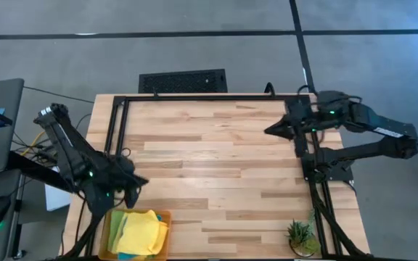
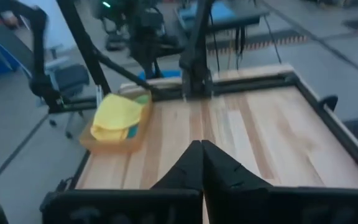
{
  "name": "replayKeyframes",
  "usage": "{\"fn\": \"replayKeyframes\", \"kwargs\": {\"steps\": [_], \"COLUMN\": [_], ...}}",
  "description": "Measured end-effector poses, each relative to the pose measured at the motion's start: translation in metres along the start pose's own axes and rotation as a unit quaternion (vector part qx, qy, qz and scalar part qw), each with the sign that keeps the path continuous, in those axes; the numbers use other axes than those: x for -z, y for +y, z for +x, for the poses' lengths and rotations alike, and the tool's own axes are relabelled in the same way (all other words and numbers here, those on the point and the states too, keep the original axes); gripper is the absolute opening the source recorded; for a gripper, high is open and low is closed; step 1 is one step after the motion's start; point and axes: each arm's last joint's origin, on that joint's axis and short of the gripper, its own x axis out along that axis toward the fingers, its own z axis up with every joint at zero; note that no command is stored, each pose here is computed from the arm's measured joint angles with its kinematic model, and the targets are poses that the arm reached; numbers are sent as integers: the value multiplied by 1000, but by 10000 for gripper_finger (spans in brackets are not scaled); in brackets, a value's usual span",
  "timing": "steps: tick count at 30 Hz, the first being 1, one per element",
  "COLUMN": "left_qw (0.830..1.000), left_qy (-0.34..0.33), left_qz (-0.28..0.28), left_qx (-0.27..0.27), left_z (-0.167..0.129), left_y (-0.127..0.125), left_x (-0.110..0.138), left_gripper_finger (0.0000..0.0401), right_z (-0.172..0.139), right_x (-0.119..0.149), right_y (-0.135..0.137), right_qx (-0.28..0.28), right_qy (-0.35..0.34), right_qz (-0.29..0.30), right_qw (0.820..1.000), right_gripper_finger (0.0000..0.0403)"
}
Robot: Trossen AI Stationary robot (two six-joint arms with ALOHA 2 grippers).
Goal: Fold microfiber towels
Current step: Return to Home Position
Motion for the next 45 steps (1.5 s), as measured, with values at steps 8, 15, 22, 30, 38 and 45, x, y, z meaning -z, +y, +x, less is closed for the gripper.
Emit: {"fn": "replayKeyframes", "kwargs": {"steps": [8,15,22,30,38,45], "left_qw": [994,974,934,904,909,913], "left_qy": [-101,-212,-329,-398,-388,-381], "left_qz": [47,44,71,68,77,90], "left_qx": [18,70,118,144,128,118], "left_z": [-1,-2,-2,6,24,32], "left_y": [50,94,124,153,155,155], "left_x": [-28,-37,-31,-12,-1,4], "left_gripper_finger": [0,0,0,0,0,0], "right_z": [-19,-24,-33,-43,-51,-32], "right_x": [29,57,83,116,151,173], "right_y": [3,1,2,2,2,-4], "right_qx": [-5,17,12,2,-1,3], "right_qy": [-73,-80,-125,-196,-233,-218], "right_qz": [11,37,37,34,40,56], "right_qw": [997,996,991,980,972,974], "right_gripper_finger": [8,17,6,15,8,13]}}
